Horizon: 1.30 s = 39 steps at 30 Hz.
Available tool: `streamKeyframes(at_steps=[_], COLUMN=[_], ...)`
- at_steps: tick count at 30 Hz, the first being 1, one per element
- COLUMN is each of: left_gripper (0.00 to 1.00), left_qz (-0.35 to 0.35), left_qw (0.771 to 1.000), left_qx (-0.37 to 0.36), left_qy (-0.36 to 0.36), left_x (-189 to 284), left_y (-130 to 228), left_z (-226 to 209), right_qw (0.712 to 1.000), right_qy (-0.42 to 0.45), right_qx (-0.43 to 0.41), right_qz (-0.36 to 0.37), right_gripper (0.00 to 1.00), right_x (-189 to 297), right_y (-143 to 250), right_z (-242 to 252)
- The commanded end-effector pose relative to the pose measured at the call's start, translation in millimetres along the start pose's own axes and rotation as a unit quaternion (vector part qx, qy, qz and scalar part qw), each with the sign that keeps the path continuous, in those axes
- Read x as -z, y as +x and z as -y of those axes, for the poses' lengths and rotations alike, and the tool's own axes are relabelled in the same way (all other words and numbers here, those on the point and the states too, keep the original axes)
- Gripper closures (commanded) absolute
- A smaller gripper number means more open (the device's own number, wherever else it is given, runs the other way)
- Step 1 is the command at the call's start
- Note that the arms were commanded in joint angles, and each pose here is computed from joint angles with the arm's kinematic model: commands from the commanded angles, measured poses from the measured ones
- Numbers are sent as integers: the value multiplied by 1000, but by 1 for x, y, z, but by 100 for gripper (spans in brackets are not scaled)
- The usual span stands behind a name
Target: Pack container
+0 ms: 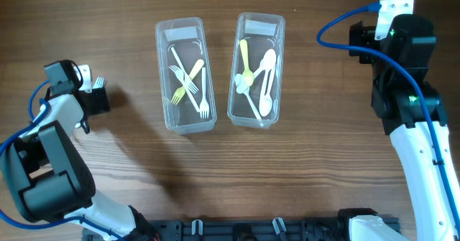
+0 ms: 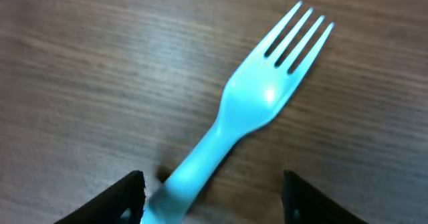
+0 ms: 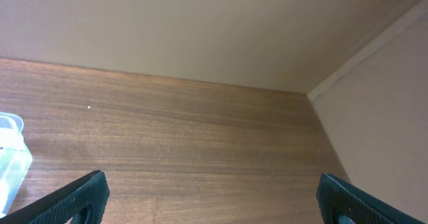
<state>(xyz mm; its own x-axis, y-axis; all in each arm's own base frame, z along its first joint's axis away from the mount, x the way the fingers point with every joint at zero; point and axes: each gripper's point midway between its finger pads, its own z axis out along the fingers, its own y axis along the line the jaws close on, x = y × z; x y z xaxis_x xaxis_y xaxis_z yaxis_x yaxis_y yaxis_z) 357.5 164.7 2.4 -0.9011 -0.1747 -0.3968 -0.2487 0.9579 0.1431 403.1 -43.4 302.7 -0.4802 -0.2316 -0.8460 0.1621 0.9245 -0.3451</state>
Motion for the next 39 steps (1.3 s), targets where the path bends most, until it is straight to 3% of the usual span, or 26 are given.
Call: streamKeyframes(at_steps=[1, 4, 9, 12, 14, 15, 16, 23, 30, 35, 39], left_gripper=[34, 36, 41, 63, 71, 80, 96, 96, 96, 96, 96], left_qz=[-47, -73, -77, -49, -31, -27, -22, 19, 144, 203, 194], left_qw=[998, 994, 989, 991, 992, 993, 994, 991, 981, 952, 931], left_qx=[41, 79, 105, 103, 97, 88, 86, 86, 87, 21, -21], left_qy=[3, 4, 73, 72, 71, 71, 71, 101, 102, 230, 309], left_x=[-3, -2, 1, -1, -2, -2, -2, 5, 95, 180, 209], left_y=[24, 36, 36, 23, 14, 13, 10, -10, -65, -75, -61], left_z=[5, 7, 32, 30, 29, 28, 28, 36, 34, 129, 214], right_qw=[1000, 1000, 1000, 1000, 1000, 1000, 1000, 1000, 1000, 1000, 1000], right_qy=[7, 7, 7, 7, 7, 7, 7, 7, 7, 7, 7], right_qx=[4, 4, 4, 4, 4, 4, 4, 4, 4, 4, 4], right_qz=[-5, -5, -5, -5, -5, -5, -5, -5, -6, -6, -5], right_gripper=[0, 0, 0, 0, 0, 0, 0, 0, 0, 0, 0], right_x=[-3, -3, -3, -3, -3, -3, -3, -3, -3, -3, -3], right_y=[2, 2, 2, 2, 2, 2, 2, 2, 2, 2, 2], right_z=[1, 1, 1, 1, 1, 1, 1, 1, 1, 1, 1])
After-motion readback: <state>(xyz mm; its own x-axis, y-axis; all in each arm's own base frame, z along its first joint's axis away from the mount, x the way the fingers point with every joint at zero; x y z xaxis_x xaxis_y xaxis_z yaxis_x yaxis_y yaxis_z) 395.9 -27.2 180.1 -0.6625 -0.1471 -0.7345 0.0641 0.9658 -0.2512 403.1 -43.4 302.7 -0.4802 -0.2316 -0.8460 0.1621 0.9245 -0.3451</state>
